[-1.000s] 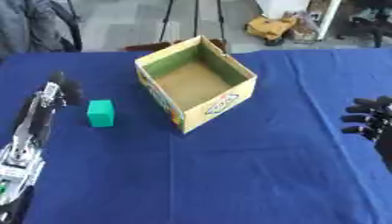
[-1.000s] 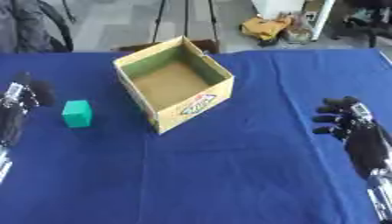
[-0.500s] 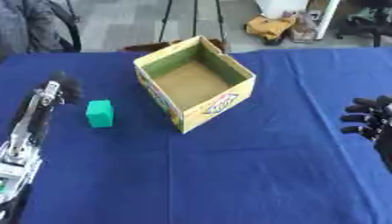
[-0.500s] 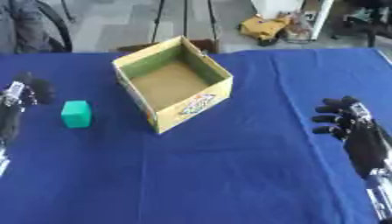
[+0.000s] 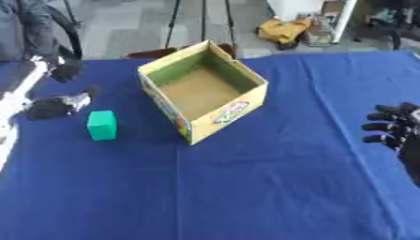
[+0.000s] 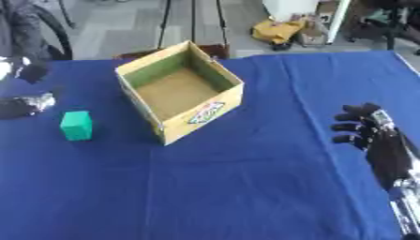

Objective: Pick up objects on the table and place them in the box.

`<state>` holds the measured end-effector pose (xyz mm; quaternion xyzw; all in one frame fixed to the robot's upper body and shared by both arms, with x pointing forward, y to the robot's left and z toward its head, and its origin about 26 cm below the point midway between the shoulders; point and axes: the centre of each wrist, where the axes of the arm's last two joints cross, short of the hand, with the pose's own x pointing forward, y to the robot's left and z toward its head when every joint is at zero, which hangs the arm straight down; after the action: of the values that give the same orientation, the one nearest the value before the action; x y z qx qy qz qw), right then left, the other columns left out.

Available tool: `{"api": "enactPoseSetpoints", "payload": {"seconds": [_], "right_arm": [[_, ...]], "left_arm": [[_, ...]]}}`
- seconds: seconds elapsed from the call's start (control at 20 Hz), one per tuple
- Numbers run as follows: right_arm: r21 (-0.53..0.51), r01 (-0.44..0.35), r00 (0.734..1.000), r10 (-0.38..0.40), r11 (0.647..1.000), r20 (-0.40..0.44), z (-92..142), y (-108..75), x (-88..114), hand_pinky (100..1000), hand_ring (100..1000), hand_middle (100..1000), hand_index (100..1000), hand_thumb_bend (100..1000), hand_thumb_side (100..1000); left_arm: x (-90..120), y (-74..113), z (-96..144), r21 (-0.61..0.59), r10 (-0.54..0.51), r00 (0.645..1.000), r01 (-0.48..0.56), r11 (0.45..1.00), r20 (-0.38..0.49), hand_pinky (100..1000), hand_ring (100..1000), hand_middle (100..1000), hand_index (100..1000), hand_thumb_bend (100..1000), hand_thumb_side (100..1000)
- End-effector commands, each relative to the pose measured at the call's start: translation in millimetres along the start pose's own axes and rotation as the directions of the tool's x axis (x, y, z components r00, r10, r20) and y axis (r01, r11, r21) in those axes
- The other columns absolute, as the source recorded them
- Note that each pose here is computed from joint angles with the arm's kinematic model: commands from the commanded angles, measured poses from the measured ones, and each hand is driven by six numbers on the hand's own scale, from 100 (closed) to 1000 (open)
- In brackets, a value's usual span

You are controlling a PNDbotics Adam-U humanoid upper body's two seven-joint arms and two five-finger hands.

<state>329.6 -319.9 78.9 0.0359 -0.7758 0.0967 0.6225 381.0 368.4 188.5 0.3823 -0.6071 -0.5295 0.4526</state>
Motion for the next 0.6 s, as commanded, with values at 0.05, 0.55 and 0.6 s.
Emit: {"api": "enactPoseSetpoints", "payload": {"seconds": [0.05, 0.55, 0.6], "right_arm": [[0.009, -0.03, 0.999, 0.029, 1.0, 0.013, -1.8, -6.5, 7.8, 606, 698, 679, 815, 100, 907], [0.017, -0.027, 1.0, 0.027, 0.999, 0.01, -2.3, -4.9, 6.9, 605, 698, 679, 815, 100, 909], [0.018, -0.027, 1.0, 0.027, 0.999, 0.011, -2.5, -4.6, 6.9, 606, 698, 679, 815, 100, 909]], "left_arm": [[-11.8, 14.3, -6.1, -0.11, -0.17, 0.985, 0.166, 0.98, -0.034, 675, 677, 645, 765, 677, 466], [-28.9, -15.6, -46.1, -0.333, -0.231, 0.973, 0.22, 0.917, 0.006, 684, 692, 662, 764, 705, 485], [-28.8, -17.1, -48.5, -0.336, -0.232, 0.973, 0.222, 0.916, 0.01, 684, 694, 663, 766, 705, 480]]}}
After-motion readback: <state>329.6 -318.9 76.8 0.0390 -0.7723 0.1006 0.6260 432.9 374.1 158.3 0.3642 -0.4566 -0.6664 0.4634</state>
